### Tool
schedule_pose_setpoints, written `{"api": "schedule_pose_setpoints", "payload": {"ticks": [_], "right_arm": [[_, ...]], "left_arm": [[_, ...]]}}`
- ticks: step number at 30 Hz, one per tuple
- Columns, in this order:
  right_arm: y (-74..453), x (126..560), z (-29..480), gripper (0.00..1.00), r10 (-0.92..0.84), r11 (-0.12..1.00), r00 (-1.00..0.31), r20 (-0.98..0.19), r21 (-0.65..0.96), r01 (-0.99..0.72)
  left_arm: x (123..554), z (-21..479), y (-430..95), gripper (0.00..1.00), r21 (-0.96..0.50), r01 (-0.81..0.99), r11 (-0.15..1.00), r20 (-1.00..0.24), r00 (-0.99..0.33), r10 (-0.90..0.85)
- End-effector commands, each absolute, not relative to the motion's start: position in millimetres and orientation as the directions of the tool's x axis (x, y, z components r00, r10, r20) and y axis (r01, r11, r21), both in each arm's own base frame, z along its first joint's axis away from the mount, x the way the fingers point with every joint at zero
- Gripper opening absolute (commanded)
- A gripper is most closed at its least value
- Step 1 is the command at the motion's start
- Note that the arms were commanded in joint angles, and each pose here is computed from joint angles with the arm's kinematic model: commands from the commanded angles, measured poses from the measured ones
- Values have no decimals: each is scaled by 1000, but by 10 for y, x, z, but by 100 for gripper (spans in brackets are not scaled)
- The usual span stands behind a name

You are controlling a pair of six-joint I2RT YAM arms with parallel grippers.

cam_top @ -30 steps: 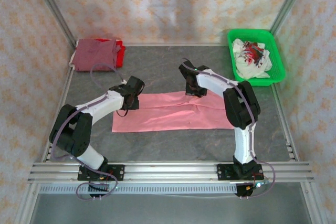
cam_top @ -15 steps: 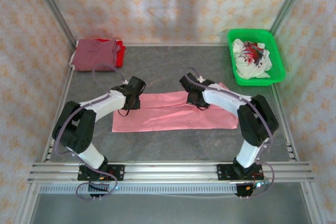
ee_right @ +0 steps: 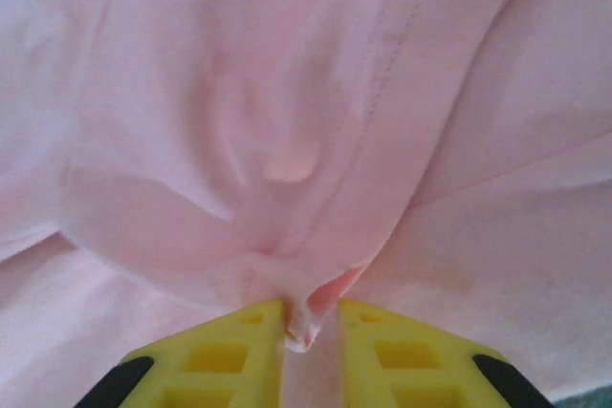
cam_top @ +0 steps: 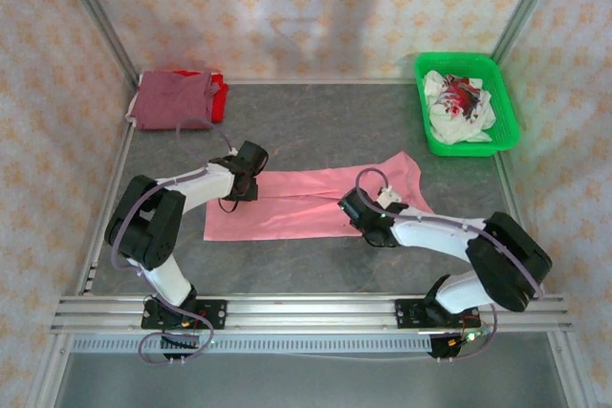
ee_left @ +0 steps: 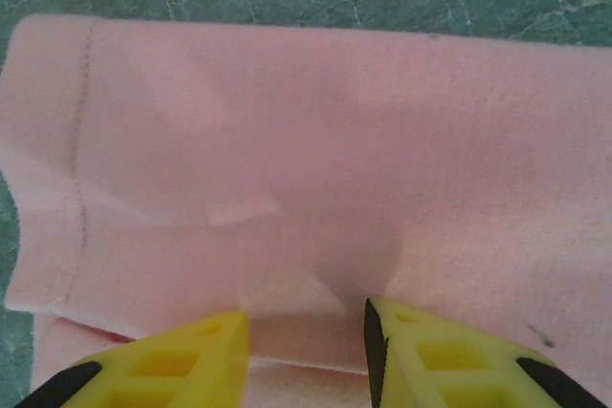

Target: Fold and stack the t-shirts

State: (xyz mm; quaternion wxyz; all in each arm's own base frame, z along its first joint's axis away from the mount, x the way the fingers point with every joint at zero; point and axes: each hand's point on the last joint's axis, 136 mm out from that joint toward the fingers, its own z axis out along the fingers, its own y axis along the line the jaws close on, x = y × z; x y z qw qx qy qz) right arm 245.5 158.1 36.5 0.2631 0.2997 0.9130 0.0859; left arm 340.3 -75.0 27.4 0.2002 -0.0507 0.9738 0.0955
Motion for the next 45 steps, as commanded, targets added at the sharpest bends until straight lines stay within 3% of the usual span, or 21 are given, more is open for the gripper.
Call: {"api": "schedule_pose_setpoints", "payload": {"ticks": [1,6,9,12,15,19,23,27,32,39,45], "right_arm": [[1620,2664,761,23,668,744,-562,-488,460,484],[1286,2698,1298,18,668,742,-427,-610,503,443],[1002,2741,1435,22,651,749,-427,-628,441,494],[781,2762,1358,38,685,718,-447,-574,429,548],[675,2814,1184,36,746,665,-476,-466,490,563],[651,2881,1001,47,752,655,-552,-361,506,562],[653,2866,803,48,740,661,-611,-282,475,581],[693,2883,628,48,733,657,-640,-228,479,582],[702,2933,547,46,704,689,-671,-232,451,567],[727,2983,373,42,702,690,-680,-212,442,574],[747,3065,412,31,698,690,-675,-238,472,548]], "left_arm": [[3475,315,-756,37,177,-127,976,-420,-907,-42],[3539,542,-831,37,127,-125,984,-454,-889,-54],[3626,686,-888,37,107,-113,988,-474,-879,-49],[3712,758,-943,37,104,-99,990,-467,-884,-40],[3747,797,-995,37,80,-96,992,-469,-882,-48],[3667,817,-1113,37,28,-59,998,-452,-891,-40],[3474,1066,-1304,39,10,27,1000,-536,-844,28],[3220,1353,-1711,47,-129,208,970,-649,-757,76],[2953,1545,-1963,51,-165,369,915,-719,-680,144],[2895,1491,-1996,52,-149,387,910,-698,-693,180],[2905,1421,-2012,52,-140,386,912,-686,-702,192]]}}
